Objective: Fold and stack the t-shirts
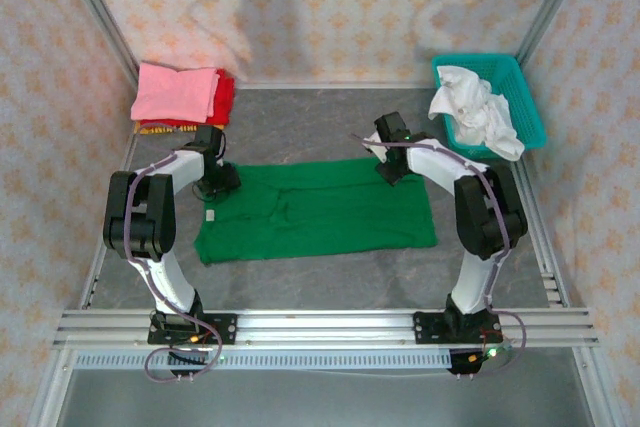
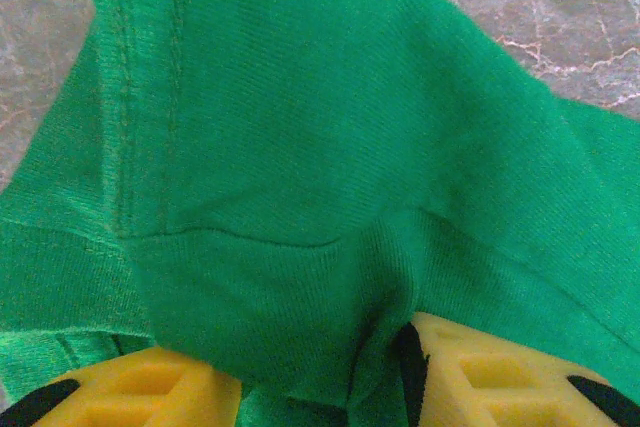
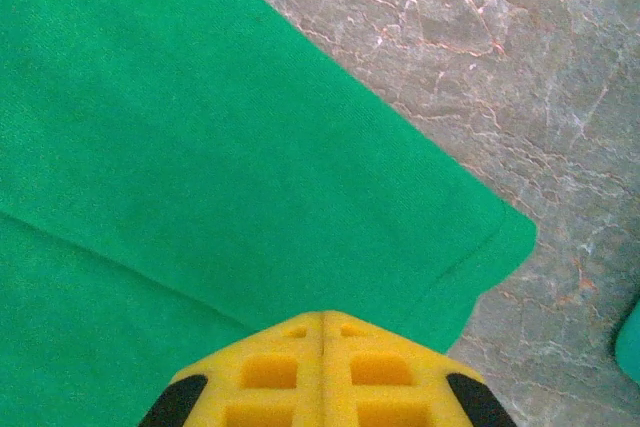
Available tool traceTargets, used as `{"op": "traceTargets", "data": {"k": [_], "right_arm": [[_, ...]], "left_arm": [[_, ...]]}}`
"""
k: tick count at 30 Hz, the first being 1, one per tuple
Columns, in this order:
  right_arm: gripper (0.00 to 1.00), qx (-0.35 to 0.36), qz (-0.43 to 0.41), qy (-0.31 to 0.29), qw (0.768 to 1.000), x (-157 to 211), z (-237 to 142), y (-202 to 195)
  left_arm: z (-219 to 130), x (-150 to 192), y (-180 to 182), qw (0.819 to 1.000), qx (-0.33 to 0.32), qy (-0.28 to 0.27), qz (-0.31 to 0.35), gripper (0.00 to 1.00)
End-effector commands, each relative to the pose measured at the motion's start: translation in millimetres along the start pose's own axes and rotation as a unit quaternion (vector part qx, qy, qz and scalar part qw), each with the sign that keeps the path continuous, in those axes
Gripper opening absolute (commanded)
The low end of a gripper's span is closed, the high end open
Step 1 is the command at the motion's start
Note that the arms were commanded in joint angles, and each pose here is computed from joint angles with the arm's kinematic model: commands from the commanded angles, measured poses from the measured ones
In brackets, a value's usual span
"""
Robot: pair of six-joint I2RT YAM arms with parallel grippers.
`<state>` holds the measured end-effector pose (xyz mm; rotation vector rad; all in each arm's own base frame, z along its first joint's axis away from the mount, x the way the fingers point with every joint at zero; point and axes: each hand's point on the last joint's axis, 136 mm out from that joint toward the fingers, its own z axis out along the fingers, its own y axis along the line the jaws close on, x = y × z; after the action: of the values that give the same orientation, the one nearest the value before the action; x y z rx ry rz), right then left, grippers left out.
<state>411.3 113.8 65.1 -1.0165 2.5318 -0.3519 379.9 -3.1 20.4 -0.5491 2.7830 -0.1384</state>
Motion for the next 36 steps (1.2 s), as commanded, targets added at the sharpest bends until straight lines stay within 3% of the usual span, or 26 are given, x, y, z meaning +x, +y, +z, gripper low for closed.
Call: {"op": "traceTargets", "data": {"k": [1, 2, 3, 9, 13, 19, 23, 28, 36], "right_arm": [[0.19, 0.02, -0.008, 0.025, 0.999, 15, 1, 0], [0.42, 0.024, -0.013, 0.029, 0.999, 17, 4, -1], [0.53, 0.028, -0.02, 0.037, 0.999, 21, 8, -1], [0.56, 0.03, -0.044, 0.07, 0.996, 34, 26, 3], [0.53, 0.034, -0.047, 0.078, 0.995, 34, 38, 3], [0.31, 0.042, -0.045, 0.068, 0.996, 30, 46, 1], [0.23, 0.052, -0.044, 0.064, 0.996, 29, 42, -3], [0.16, 0.066, -0.042, 0.054, 0.995, 25, 34, -10], [0.16, 0.09, -0.031, 0.052, 0.994, 20, 27, -22]], "left_arm": [[8, 4, 1, 1.0, 0.006, 0.015, -0.008, 0.46], [8, 5, 1, 1.0, 0.006, 0.016, -0.008, 0.46], [8, 4, 0, 1.0, 0.006, 0.015, -0.008, 0.46], [10, 6, 2, 1.0, 0.005, 0.017, -0.01, 0.46], [10, 6, 1, 1.0, 0.007, 0.018, -0.012, 0.46], [10, 6, 1, 1.0, 0.007, 0.019, -0.012, 0.46], [11, 7, 1, 1.0, 0.008, 0.02, -0.013, 0.46], [11, 6, 0, 1.0, 0.008, 0.018, -0.013, 0.46], [11, 8, 1, 1.0, 0.008, 0.02, -0.013, 0.46]]}}
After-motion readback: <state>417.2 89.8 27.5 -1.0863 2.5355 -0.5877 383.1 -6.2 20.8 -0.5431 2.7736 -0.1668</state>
